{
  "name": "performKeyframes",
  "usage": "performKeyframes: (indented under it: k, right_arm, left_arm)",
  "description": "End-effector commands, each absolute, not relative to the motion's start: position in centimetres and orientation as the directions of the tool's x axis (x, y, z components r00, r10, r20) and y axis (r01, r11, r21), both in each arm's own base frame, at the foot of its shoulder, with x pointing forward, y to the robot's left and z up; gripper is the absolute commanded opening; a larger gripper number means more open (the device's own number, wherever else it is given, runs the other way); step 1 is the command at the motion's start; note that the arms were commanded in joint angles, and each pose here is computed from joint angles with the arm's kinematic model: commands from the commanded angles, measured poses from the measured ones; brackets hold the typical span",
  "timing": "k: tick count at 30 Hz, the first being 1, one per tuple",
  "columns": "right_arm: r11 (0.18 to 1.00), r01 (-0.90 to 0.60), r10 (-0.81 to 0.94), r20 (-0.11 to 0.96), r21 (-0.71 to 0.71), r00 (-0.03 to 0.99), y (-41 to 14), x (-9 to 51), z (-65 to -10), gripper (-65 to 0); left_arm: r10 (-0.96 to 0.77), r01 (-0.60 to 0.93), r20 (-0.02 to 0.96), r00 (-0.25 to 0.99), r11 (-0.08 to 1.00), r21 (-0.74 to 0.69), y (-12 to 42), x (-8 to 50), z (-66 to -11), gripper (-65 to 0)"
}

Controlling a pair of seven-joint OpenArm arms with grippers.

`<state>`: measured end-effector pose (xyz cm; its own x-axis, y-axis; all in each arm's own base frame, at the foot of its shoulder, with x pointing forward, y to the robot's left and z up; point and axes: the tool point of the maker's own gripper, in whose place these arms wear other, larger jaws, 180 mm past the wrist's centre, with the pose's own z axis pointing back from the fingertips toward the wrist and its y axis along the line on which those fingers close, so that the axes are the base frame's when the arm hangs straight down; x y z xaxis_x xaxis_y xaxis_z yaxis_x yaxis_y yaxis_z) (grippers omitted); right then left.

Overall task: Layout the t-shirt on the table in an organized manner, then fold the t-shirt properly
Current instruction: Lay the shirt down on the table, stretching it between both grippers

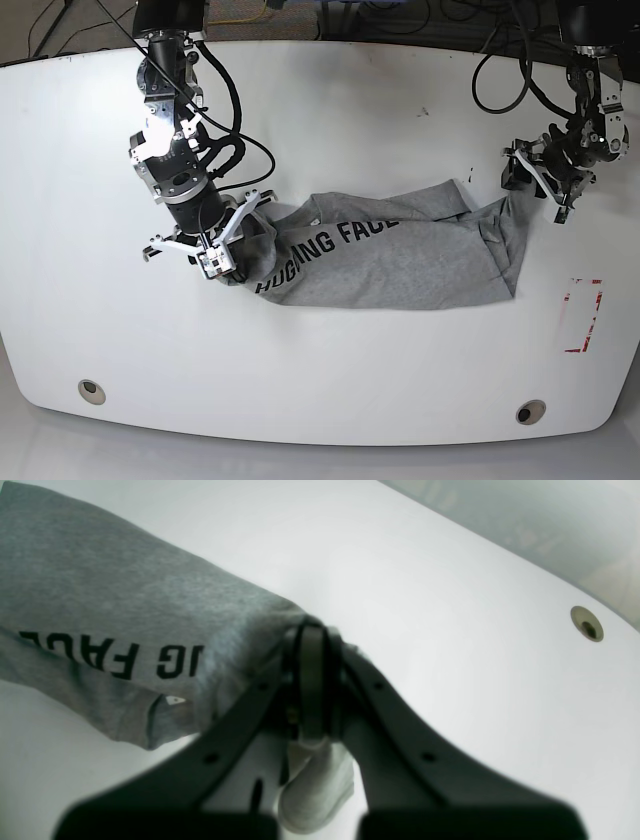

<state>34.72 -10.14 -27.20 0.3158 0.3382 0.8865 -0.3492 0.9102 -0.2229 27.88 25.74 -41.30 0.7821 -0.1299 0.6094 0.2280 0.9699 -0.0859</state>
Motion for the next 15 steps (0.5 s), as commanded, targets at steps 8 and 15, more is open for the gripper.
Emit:
performKeyframes:
  k: [8, 15]
  right_arm:
    - [0.911, -0.341, 0.328, 0.909, -0.232, 0.257, -10.1, 35.3, -25.4, -65.0]
    - [0.911, -0.341, 0.328, 0.909, -0.233, 0.256, -10.0, 35.3, -25.4, -65.0]
  left_arm:
    - [-0.127, 0.221, 0.573, 0.81, 0.97, -0.098, 26.4, 27.4, -42.8, -37.2]
    - [-0.114, 0.206, 0.563, 0.819, 0.973, -0.103, 26.8, 27.1, -43.2, -59.3]
